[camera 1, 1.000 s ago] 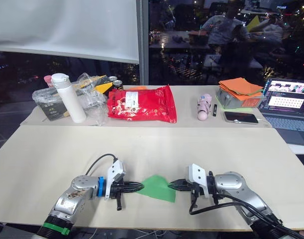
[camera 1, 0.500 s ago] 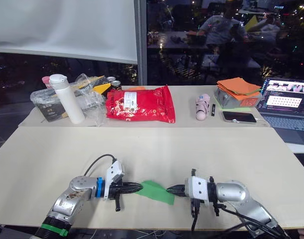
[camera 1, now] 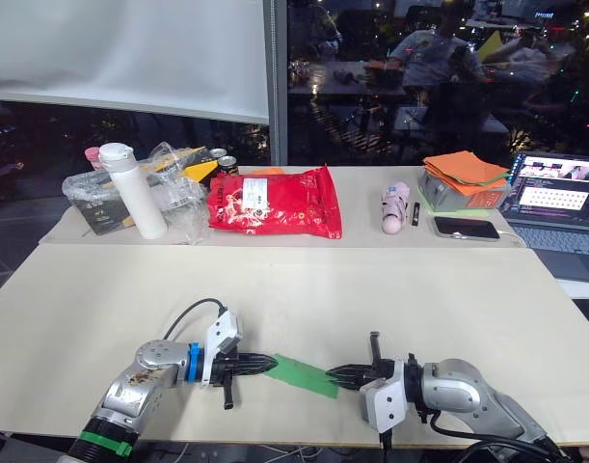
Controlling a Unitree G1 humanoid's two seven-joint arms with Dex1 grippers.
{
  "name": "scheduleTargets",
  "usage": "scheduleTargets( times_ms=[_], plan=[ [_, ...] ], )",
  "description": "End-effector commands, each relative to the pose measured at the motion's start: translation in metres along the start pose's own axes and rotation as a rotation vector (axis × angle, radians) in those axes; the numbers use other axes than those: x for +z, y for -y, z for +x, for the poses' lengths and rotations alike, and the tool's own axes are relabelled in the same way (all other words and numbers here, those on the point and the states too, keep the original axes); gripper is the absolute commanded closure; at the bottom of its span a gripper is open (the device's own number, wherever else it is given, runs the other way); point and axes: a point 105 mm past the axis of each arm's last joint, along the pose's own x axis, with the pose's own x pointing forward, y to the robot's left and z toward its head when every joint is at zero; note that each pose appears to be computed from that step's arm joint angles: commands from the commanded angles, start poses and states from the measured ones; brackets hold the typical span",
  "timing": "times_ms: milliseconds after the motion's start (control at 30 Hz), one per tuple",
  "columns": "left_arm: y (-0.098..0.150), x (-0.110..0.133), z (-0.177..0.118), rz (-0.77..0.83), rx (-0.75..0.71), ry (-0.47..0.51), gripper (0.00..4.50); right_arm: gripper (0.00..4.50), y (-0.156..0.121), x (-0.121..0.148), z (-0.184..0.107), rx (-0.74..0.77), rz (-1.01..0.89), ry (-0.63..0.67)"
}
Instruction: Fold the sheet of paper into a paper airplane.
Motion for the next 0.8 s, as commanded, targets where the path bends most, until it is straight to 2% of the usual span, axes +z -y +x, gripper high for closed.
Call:
scheduleTargets(
  times_ms=[33,333,433,600,733,800],
  plan=[
    [-0.004,-0.023,-0.009,-0.085,0.036,-0.076,4.50,4.46,-0.028,0.003,-0.002,0.102,0.053,0.004],
    [-0.001,-0.014,-0.010,-0.120,0.021,-0.034,4.50,4.46,-0.026,0.001,0.003,0.119,-0.001,0.008],
    [-0.002,-0.001,-0.021,-0.170,0.013,0.021,4.50,4.46,-0.025,0.002,0.004,0.122,-0.013,0.009],
    [-0.001,0.034,-0.037,-0.298,-0.038,0.200,4.50,4.46,-0.024,0.001,0.003,0.120,-0.015,0.005],
    [-0.007,0.054,-0.029,-0.324,-0.040,0.285,4.50,4.46,-0.023,0.000,0.002,0.118,-0.006,-0.004],
    [-0.004,0.061,-0.019,-0.318,-0.065,0.285,4.50,4.46,-0.023,0.001,0.002,0.119,-0.011,-0.005]
  ],
)
